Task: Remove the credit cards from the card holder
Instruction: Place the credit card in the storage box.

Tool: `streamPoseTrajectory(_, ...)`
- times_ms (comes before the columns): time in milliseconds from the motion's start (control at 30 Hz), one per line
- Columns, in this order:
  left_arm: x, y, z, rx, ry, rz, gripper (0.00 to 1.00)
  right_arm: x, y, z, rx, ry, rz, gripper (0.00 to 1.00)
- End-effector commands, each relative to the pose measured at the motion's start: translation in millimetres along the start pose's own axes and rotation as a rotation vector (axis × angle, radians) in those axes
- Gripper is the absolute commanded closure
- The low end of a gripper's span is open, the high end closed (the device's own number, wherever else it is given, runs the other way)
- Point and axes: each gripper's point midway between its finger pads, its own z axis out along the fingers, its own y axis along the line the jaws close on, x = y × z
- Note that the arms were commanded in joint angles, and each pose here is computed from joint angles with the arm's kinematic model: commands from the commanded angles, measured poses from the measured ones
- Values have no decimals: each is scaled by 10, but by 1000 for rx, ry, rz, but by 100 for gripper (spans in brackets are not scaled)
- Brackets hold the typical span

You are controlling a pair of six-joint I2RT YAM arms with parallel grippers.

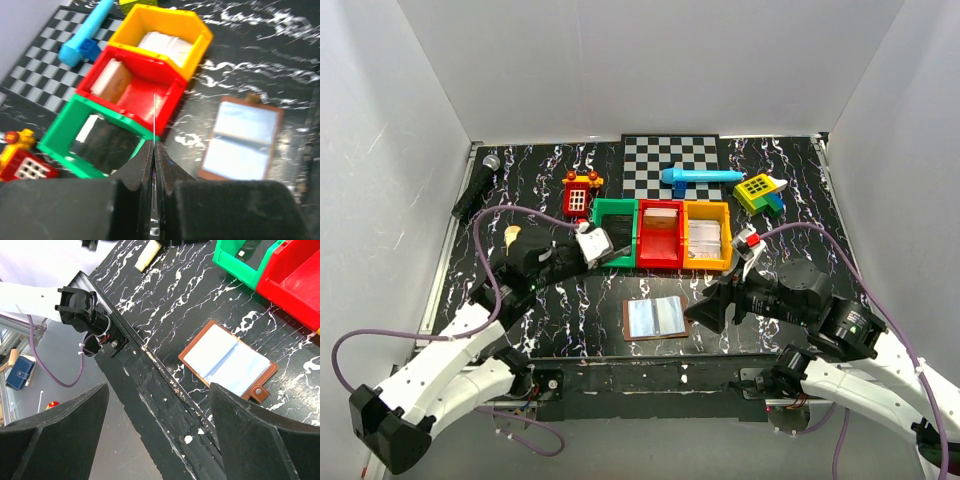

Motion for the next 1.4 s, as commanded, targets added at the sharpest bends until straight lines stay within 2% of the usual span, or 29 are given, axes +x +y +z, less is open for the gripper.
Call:
streamPoseTrajectory(0, -154, 300, 99, 60, -58, 304, 100, -11, 52, -21, -34, -10, -29, 11)
streamPoseTrajectory(100, -28, 439, 193, 148, -29, 328, 100, 14, 63, -21, -56, -22, -38, 11)
streamPoseTrajectory(267, 113, 621, 236, 324, -97, 248, 100, 69, 60, -53, -63, -7, -53, 11)
streamPoseTrajectory(500, 291, 693, 434, 451, -113, 196, 100, 94, 54, -88, -73, -29, -56, 11)
streamPoseTrajectory(800, 694, 795, 628, 466, -46, 155, 100, 166, 12, -48, -60, 3, -48, 11)
streamPoseTrajectory(1367, 1023, 916, 786, 472, 6, 141, 100, 202, -23, 32, -50, 30, -47, 9)
